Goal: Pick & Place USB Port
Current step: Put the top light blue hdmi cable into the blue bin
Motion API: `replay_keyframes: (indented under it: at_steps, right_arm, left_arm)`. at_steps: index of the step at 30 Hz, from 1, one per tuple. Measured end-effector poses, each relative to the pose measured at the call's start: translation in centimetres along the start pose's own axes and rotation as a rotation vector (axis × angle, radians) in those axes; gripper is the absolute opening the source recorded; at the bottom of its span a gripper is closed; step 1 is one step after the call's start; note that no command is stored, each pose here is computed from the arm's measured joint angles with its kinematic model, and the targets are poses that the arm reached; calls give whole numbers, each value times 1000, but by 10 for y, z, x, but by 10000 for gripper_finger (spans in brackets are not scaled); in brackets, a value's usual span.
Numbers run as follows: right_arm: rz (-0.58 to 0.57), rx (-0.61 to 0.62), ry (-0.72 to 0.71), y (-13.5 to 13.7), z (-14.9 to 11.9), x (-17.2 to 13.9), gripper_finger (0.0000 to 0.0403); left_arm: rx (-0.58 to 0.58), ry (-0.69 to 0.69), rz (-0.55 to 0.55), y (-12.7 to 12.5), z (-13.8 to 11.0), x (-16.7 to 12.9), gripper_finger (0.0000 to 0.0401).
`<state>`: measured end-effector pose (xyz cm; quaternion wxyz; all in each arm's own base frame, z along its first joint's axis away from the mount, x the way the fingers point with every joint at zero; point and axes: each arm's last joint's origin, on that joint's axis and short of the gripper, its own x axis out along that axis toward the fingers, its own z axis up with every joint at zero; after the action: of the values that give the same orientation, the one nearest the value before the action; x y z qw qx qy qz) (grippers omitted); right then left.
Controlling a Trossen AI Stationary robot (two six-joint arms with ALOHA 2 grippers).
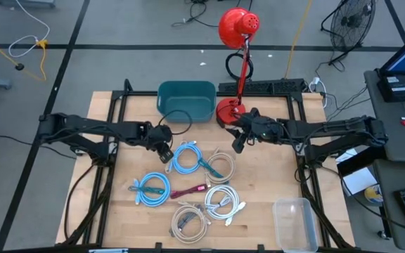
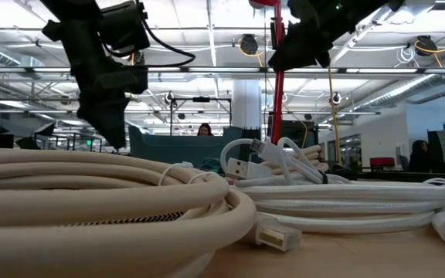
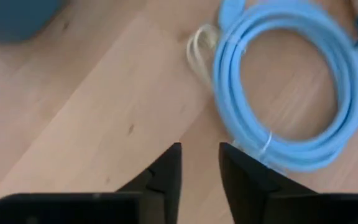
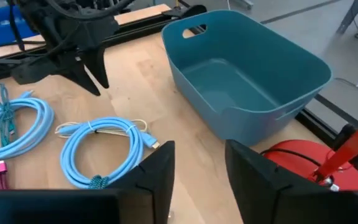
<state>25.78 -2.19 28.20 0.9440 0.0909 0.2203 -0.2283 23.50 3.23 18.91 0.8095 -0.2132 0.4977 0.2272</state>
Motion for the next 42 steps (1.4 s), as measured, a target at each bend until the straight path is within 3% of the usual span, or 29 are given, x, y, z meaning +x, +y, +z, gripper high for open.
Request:
replay_keyframes:
  at_steps: [5,10,19,36,42]
  right_arm:
    - [1,0,-1,0,0,0,152]
    - [1,0,0,0,0,0,157]
    - [1,0,1,0,0,0,158]
    - [2,-2,3,0,0,0,157]
    - [3,-2,3,0,0,0,158]
  left_arm:
    - [19,-95,-53,-4,10,-1,167]
    - [35,-102,-126,-7,13,0,185]
    - [49,-17,-102,-8,10,21,187]
    - [45,33,-45,-17,28,45,187]
    - [44,63,-75,-18,28,51,187]
